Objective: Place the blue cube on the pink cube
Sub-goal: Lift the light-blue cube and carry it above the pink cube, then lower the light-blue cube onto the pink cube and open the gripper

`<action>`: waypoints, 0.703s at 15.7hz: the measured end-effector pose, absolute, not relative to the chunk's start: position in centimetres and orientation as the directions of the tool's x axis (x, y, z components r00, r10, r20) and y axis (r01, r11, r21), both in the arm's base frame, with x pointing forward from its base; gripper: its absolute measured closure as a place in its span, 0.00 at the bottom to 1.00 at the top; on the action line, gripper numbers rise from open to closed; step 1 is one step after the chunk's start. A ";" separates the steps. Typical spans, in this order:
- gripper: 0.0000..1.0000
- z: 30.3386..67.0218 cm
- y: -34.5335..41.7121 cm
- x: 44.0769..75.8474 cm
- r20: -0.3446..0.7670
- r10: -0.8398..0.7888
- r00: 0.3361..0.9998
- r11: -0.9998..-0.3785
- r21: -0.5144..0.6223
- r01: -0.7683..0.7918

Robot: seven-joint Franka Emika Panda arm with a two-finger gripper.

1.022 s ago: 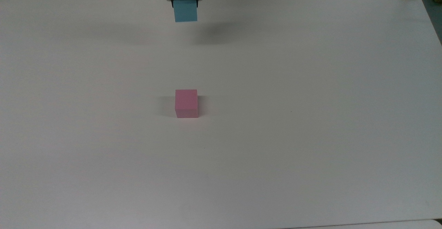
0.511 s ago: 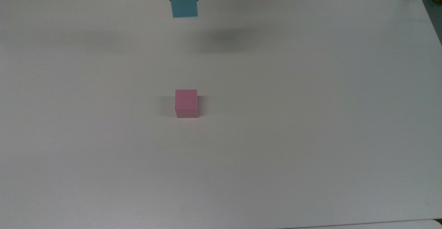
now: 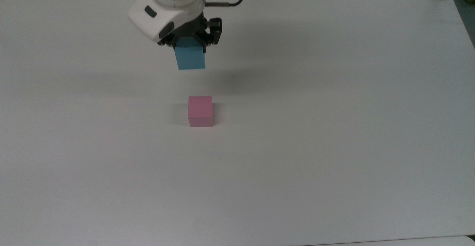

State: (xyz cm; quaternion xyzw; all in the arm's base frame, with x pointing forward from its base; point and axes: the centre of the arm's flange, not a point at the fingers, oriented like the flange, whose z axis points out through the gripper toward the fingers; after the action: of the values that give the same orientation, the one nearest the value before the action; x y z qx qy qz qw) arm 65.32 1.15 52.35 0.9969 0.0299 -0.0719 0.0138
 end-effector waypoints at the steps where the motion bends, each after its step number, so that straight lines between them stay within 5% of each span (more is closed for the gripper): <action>1: 0.41 51.8 1.2 65.9 -0.142 0.057 0.988 -0.998 0.023 0.061; 11: 0.41 42.4 1.9 69.9 -0.146 0.040 0.988 -0.999 0.019 0.043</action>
State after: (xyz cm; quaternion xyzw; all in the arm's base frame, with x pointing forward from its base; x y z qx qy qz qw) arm 69.94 1.89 42.41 0.9970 0.0209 -0.0731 0.0110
